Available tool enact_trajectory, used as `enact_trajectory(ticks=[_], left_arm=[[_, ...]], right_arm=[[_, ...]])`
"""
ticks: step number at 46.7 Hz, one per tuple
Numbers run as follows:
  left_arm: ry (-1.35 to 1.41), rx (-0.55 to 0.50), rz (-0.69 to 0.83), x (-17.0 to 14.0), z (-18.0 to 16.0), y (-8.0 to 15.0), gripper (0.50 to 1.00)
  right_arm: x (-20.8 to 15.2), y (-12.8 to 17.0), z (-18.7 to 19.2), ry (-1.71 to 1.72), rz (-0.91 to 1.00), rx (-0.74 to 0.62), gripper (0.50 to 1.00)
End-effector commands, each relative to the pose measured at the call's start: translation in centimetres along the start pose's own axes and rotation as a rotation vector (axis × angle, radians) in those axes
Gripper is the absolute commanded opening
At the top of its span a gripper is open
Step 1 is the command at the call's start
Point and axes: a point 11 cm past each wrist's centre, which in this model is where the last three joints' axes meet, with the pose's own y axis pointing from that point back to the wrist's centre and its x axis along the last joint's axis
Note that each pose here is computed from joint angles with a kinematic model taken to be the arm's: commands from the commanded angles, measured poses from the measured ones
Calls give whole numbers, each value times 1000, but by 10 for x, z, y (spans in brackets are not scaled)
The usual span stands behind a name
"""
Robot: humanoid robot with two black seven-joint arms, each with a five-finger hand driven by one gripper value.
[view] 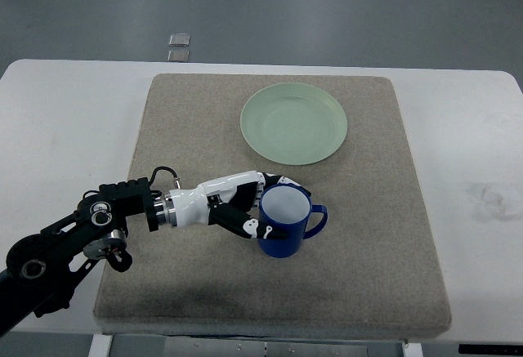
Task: Place cup left of plate with left hand
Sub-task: 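Lift the mug and carry it past the plate's near side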
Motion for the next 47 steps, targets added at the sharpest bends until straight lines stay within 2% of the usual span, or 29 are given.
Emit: enact_trajectory(ticks=[1,7,9,12,16,20,30,42,47], left_arm=[[-10,-14,8,4,6,0,671],[-33,-68,35,18,23,4,660],[-39,-89,52,23,28,8,604],[-47,-110,77,32,36,12,585],[-58,-133,128,47,45,24,516],[-67,-153,171,59,52,34,500],[-58,-166,293,97,58,67,500],[13,-117,449,142,37,103,500],[41,-91,490,151,24,112,500]], right_arm=[[0,0,0,0,0,0,932],[0,0,0,0,0,0,932],[0,0,0,0,0,0,932],[0,0,0,0,0,0,932],[0,0,1,0,0,-2,932],[0,0,0,0,0,0,932],[0,0,0,0,0,0,932],[0,0,0,0,0,0,932],[0,0,0,0,0,0,932]])
